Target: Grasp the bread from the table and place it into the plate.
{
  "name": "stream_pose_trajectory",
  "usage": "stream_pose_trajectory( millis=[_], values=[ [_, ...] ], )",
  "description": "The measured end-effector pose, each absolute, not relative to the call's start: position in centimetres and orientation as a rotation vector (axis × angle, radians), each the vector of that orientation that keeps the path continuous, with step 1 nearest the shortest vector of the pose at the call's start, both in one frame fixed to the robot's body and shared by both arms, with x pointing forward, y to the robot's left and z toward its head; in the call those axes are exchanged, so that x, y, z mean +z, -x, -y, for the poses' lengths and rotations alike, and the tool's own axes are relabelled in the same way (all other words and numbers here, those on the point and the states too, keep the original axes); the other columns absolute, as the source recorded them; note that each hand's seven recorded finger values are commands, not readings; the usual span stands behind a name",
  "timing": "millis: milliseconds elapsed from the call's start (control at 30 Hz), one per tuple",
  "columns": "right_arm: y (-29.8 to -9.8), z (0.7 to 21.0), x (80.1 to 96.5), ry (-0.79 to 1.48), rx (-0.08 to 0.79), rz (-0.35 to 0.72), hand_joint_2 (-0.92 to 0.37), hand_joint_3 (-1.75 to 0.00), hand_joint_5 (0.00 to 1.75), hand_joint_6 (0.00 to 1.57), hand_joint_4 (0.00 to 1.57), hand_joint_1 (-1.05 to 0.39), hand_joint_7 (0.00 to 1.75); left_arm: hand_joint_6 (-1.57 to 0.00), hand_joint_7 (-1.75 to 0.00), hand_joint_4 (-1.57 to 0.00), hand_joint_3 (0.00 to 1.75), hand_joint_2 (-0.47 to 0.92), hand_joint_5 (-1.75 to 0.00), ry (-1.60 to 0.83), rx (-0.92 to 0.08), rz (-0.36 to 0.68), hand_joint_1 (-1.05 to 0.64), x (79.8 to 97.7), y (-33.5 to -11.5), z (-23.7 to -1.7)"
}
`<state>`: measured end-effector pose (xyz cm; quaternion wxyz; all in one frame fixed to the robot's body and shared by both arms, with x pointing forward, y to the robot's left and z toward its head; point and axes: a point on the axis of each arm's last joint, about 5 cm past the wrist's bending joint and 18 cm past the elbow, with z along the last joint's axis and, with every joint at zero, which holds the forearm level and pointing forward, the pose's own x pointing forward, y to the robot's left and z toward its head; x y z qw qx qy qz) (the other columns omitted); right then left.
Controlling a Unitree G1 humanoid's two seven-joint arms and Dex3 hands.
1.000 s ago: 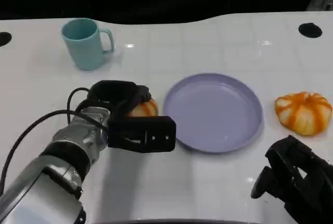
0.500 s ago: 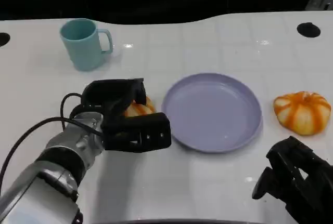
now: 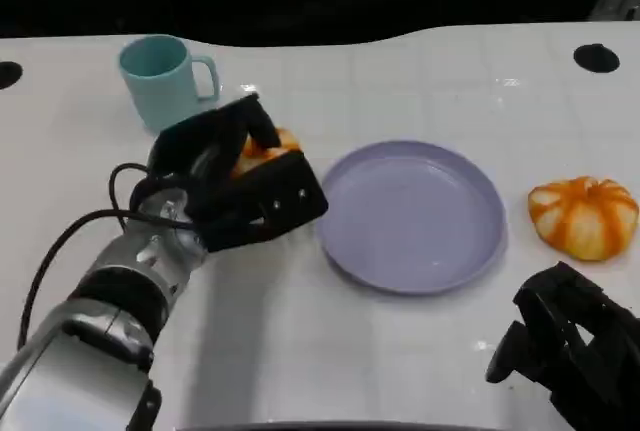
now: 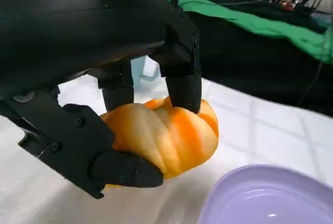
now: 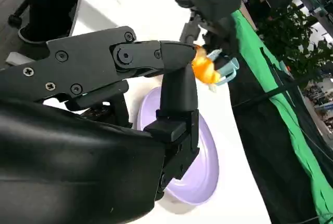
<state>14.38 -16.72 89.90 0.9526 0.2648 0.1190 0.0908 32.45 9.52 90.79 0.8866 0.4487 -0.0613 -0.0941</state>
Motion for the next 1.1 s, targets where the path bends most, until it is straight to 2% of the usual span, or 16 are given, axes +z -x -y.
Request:
stream_pose_trajectory(
  millis=[167, 267, 367, 533, 633, 800, 1100],
  values=[
    [-14.4, 16.7, 89.9, -0.539, 0.187, -0.241, -0.92, -0.27, 1.75, 0.46, 0.63, -0.51, 1.66, -0.69, -1.75, -0.84, 1.1, 0.51, -1.75, -0.912, -0.239, 0.243, -0.19, 92.2, -32.8, -8.2],
    [-14.4, 16.7, 89.9, -0.54, 0.186, -0.242, -0.92, -0.25, 1.75, 0.45, 0.61, -0.51, 1.66, -0.71, -1.75, -0.91, 1.2, 0.43, -1.75, -0.922, -0.28, 0.286, -0.17, 92.4, -32.7, -7.7],
    [-14.4, 16.7, 89.9, -0.54, 0.185, -0.242, -0.92, -0.25, 1.75, 0.46, 0.62, -0.51, 1.67, -0.71, -1.75, -0.91, 1.2, 0.43, -1.75, -0.941, -0.365, 0.379, -0.16, 92.9, -32.5, -6.6],
    [-14.4, 16.6, 89.9, -0.543, 0.182, -0.243, -0.92, -0.25, 1.75, 0.47, 0.63, -0.51, 1.66, -0.77, -1.75, -0.95, 1.23, 0.44, -1.75, -0.934, -0.454, 0.447, -0.16, 93.6, -32.4, -5.3],
    [-14.4, 16.4, 89.9, -0.545, 0.183, -0.245, -0.92, -0.26, 1.75, 0.47, 0.63, -0.51, 1.66, -0.77, -1.75, -0.95, 1.21, 0.46, -1.75, -0.93, -0.53, 0.465, -0.18, 93.9, -32.2, -4.5],
    [-14.4, 16.3, 89.9, -0.546, 0.188, -0.248, -0.92, -0.25, 1.75, 0.48, 0.62, -0.52, 1.65, -0.74, -1.75, -0.93, 1.16, 0.5, -1.75, -0.947, -0.602, 0.465, -0.19, 94.1, -31.9, -3.0],
    [-14.3, 16.2, 90.0, -0.547, 0.187, -0.246, -0.92, -0.24, 1.75, 0.49, 0.62, -0.52, 1.62, -0.69, -1.73, -0.88, 1.08, 0.52, -1.75, -1.007, -0.67, 0.396, -0.16, 93.4, -31.1, -1.0]
  ],
)
